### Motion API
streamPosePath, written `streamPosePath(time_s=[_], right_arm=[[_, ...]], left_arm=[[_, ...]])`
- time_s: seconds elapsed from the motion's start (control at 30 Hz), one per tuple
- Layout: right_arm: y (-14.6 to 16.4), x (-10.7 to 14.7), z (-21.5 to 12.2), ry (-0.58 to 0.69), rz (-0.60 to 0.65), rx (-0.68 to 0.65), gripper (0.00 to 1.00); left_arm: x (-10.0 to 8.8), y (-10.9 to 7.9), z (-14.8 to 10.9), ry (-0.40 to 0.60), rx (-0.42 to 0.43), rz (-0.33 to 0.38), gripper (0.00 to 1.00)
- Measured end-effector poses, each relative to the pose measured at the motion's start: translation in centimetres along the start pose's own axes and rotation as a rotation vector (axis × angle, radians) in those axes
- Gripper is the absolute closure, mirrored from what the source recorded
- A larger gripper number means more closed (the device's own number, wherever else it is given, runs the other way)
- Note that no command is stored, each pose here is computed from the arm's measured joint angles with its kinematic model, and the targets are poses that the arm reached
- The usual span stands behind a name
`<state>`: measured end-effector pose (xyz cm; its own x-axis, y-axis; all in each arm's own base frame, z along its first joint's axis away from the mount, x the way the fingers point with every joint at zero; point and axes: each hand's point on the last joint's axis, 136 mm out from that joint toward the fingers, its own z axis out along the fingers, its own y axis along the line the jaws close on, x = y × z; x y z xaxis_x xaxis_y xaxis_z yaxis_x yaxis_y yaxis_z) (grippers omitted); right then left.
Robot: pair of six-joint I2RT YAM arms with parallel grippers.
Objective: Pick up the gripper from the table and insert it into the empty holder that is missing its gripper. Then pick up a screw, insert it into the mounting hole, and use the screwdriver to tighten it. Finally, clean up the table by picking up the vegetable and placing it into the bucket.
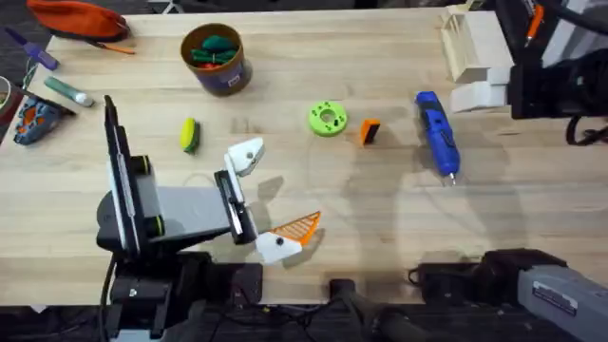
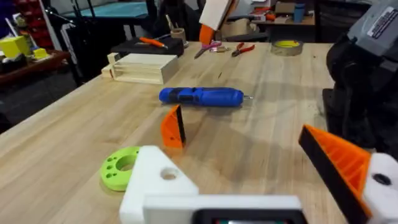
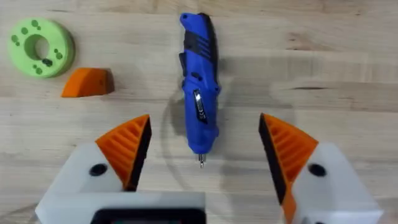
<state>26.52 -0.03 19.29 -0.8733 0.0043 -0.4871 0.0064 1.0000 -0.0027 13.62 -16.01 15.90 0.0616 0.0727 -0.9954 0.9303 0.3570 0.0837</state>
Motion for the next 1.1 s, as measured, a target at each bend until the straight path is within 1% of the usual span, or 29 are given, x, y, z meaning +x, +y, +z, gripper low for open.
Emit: streamPosePath(time_s=[0.17, 0.37, 1.1], right_arm=[[0.0, 0.0, 0.0, 0.0, 0.0, 0.0, 0.01], [0.0, 0.0, 0.0, 0.0, 0.0, 0.0, 0.011], [0.0, 0.0, 0.0, 0.0, 0.0, 0.0, 0.01]], left_arm=[[0.0, 0.01, 0.0, 0.0, -0.001, -0.031, 0.015], [0.01, 0.23, 0.0, 0.001, -0.013, -0.096, 0.014], [0.0, 0.23, 0.0, 0.001, -0.013, -0.101, 0.013]])
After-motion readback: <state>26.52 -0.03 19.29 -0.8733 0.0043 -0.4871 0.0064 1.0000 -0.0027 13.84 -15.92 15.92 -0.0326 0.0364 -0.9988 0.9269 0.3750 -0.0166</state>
